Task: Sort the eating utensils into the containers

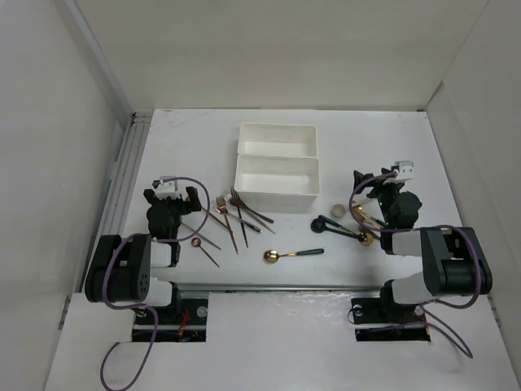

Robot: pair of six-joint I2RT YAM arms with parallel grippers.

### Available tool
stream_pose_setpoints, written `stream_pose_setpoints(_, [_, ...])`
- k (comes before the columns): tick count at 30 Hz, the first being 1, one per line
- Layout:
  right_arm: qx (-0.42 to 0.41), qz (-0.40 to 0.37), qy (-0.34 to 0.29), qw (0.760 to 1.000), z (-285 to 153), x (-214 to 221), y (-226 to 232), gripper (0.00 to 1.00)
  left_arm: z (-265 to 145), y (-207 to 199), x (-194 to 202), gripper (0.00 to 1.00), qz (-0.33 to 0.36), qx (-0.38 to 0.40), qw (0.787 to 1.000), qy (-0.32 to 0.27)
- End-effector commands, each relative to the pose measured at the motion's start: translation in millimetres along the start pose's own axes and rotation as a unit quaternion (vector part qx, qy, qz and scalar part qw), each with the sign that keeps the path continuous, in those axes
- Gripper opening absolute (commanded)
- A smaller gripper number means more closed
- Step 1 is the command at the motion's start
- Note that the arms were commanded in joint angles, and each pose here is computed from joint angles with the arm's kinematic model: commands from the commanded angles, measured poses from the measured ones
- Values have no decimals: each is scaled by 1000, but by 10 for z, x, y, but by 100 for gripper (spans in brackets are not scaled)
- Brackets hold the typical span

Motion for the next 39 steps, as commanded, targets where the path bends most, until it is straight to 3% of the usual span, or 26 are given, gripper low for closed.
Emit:
stream_pose_setpoints(1, [-8, -13, -56, 998, 149, -330, 31, 100, 92, -49, -491, 100, -2, 16, 992, -122])
stream_pose_setpoints(4, [16, -9, 30, 999, 315, -580, 77, 100, 92, -49, -491, 100, -2, 16, 992, -122])
stream_pose_setpoints(5, [18, -16, 40, 999, 456, -881, 115, 100, 92, -49, -491, 100, -2, 16, 992, -122])
stream_pose_setpoints(7, [3, -91, 7, 996, 499, -1329, 202, 100, 16, -166, -559, 100, 34, 70, 986, -147])
stream_pose_setpoints(8, [-13, -123, -33, 992, 565, -1758, 357, 100, -52, -194, -591, 100, 49, 98, 982, -156])
stream_pose_setpoints(9, [-26, -159, 4, 987, 558, -1811, 410, 100, -107, -229, -667, 100, 76, 134, 974, -166])
stream_pose_setpoints(10, [-32, -234, 12, 972, 558, -1989, 421, 100, -71, -245, -624, 100, 90, 159, 978, -103])
stream_pose_setpoints(11, [-31, -266, 41, 962, 598, -2054, 475, 100, -167, -342, -961, 100, 139, 202, 960, -131])
stream_pose_setpoints(12, [-37, -295, 90, 950, 571, -2250, 491, 100, -169, -406, -1106, 100, 185, 228, 948, -121])
stream_pose_setpoints(13, [-47, -326, 147, 933, 674, -2133, 480, 100, -140, -450, -1525, 100, 265, 234, 923, -151])
stream_pose_setpoints(14, [-39, -330, 187, 924, 678, -2141, 446, 100, -157, -418, -1482, 100, 265, 224, 933, -94])
stream_pose_setpoints(16, [-86, -344, 193, 915, 546, -2205, 571, 100, -148, -371, -1666, 100, 263, 181, 945, -71])
stream_pose_setpoints(17, [-116, -337, 190, 915, 496, -2208, 623, 100, -111, -282, -1735, 100, 259, 138, 955, -34])
stream_pose_setpoints(18, [-161, -325, 192, 912, 444, -2141, 677, 100, -93, -250, -1735, 100, 238, 118, 964, -7])
stream_pose_setpoints(20, [-173, -320, 242, 899, 366, -1846, 650, 100, -39, -218, -1821, 100, 207, 88, 974, 32])
stream_pose_setpoints(21, [-150, -328, 283, 889, 307, -1622, 562, 97, -3, -201, -1629, 100, 177, 83, 976, 97])
stream_pose_setpoints(23, [-146, -344, 367, 852, 281, -1222, 408, 75, 17, -220, -1536, 100, 153, 88, 975, 135])
stream_pose_setpoints(24, [-141, -343, 398, 839, 265, -1082, 345, 55, 0, -249, -1508, 100, 140, 99, 975, 143])
stream_pose_setpoints(25, [-124, -340, 427, 828, 252, -972, 220, 51, -10, -263, -1456, 100, 128, 104, 975, 150])
stream_pose_setpoints(27, [-133, -334, 482, 799, 207, -674, 119, 51, -50, -296, -1390, 100, 107, 114, 975, 157])
stream_pose_setpoints(29, [-154, -337, 508, 777, 101, -486, 103, 59, -55, -299, -1374, 100, 102, 113, 977, 150])
stream_pose_setpoints(31, [-178, -336, 512, 770, 55, -402, 119, 69, -44, -311, -1368, 100, 97, 117, 978, 144])
stream_pose_setpoints(33, [-210, -324, 516, 765, -33, -293, 136, 73, -39, -300, -1348, 100, 98, 112, 978, 143])
stream_pose_setpoints(39, [-229, -325, 513, 760, -44, -26, 192, 73, -74, -325, -1322, 100, 64, 107, 982, 141])
Point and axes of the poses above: each gripper's point midway between its finger pads, its own z axis out along the fingers, its own y axis along the line the jaws close on, x = y × z, the point moved 8 cm from there along -z, back along the fingers, and after that the axes turned 2 degrees about -z, right-handed, at the moved point
